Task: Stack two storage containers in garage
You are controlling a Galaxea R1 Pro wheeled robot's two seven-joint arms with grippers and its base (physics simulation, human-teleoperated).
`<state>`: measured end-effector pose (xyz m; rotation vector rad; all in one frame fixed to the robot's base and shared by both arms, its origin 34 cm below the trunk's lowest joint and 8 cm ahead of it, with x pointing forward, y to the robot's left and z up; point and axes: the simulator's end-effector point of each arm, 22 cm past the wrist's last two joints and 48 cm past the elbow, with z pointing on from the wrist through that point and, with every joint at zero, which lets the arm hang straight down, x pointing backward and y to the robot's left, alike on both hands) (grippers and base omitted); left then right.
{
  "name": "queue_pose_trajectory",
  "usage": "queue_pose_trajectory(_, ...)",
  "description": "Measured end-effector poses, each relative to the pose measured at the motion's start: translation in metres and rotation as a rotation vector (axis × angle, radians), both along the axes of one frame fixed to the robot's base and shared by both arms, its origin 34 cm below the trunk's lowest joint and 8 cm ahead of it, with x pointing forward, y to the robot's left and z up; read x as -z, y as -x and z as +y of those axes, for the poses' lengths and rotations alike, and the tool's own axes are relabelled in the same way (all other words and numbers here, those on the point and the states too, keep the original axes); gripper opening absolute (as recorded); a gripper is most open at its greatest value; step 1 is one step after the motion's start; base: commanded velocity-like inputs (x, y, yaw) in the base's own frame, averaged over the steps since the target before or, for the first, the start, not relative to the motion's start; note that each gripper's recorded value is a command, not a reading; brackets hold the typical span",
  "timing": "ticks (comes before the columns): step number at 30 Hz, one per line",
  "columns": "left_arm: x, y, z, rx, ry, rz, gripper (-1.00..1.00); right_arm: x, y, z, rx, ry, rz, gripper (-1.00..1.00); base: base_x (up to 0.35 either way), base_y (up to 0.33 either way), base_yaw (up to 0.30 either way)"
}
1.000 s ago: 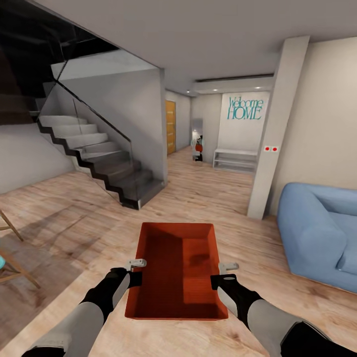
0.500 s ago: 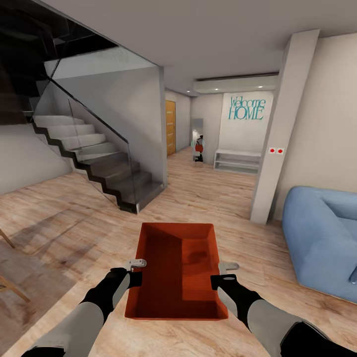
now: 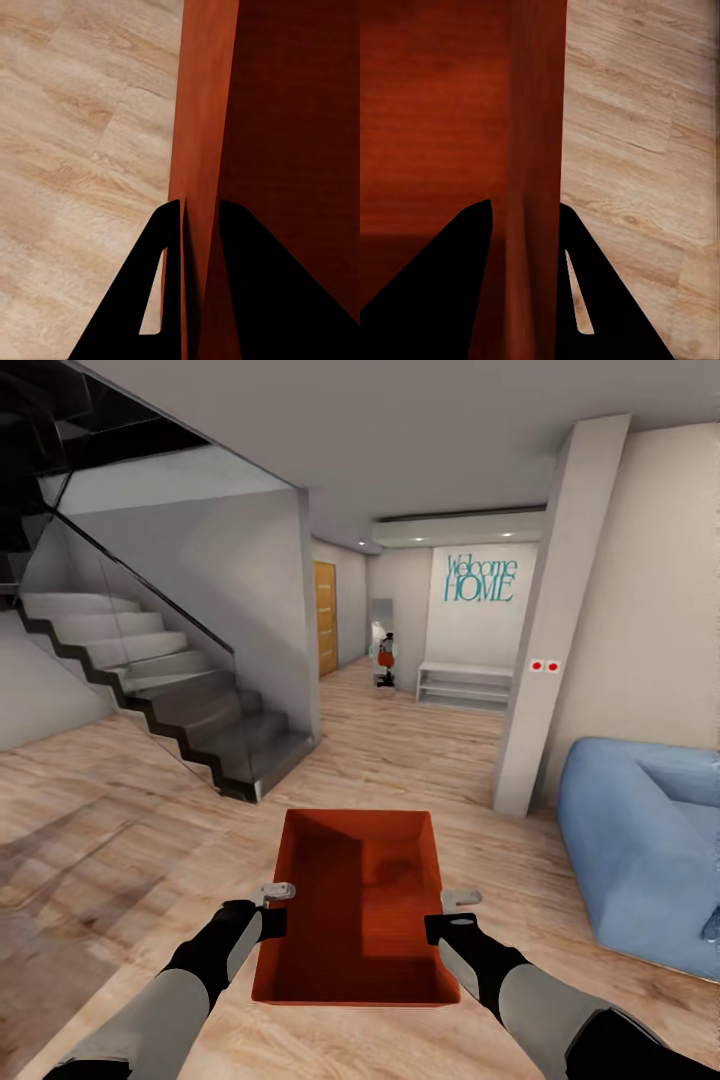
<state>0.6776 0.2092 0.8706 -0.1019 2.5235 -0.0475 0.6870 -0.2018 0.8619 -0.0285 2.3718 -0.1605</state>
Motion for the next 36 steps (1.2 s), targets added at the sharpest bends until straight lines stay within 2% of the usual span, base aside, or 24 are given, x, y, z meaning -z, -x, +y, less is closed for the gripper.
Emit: queue_pose_trajectory(36,0.0007,0.0003,-0.0002,-0.001,0.002,0.000,-1.00,0.0000,-0.0001,-0.0002,-0.001,0.001,0.000,-1.00,0.321,0.000,-0.013)
